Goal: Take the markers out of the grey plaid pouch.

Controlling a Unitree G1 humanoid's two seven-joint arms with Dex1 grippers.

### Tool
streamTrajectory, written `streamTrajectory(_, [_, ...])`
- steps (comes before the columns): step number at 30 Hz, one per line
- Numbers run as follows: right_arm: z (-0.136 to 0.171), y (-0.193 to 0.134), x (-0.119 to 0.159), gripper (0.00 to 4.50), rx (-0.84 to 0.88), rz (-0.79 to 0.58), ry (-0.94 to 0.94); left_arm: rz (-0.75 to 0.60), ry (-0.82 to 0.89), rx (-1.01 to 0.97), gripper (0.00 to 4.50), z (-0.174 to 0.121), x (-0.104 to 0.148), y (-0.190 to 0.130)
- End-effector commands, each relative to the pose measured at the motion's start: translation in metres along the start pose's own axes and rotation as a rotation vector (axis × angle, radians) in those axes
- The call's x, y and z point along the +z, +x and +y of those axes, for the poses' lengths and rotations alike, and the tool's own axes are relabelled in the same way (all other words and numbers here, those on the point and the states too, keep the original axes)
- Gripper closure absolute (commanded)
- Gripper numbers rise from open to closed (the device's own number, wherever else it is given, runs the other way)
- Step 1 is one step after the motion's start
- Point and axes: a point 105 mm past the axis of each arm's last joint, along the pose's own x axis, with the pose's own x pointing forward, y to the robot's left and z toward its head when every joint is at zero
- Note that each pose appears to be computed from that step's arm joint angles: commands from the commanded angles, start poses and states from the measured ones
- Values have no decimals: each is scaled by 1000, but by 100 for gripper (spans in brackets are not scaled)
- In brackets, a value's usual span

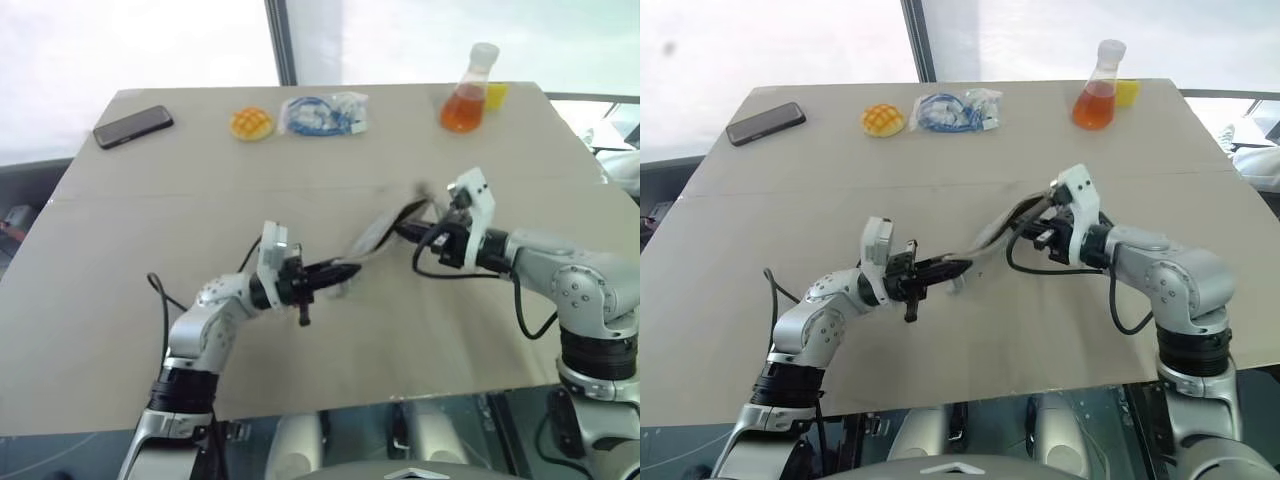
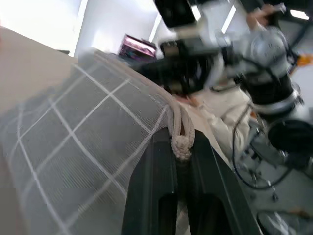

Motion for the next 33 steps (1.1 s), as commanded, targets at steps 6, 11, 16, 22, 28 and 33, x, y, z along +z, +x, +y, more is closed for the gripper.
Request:
streamTrajectory(6, [-4, 10, -30, 444, -51, 99, 35, -12, 37, -31, 450, -1, 1, 0])
streamTrajectory(11, [1, -1, -43, 444, -67, 194, -257, -105, -73, 45, 450, 13, 14, -3])
streamTrajectory(16, [16, -30, -62, 444, 21, 443, -599, -297, -382, -2, 450, 19, 42, -9])
streamTrajectory(22, [31, -39, -34, 444, 36, 448, -733, -280, -503, 38, 450, 29, 31, -21])
streamTrajectory(28, [14, 0, -36, 352, -25, 426, -913, -241, -507, 56, 450, 28, 12, -23])
streamTrajectory(33, [-3, 33, -56, 279, -49, 438, -1057, -211, -485, 41, 450, 23, 6, -23])
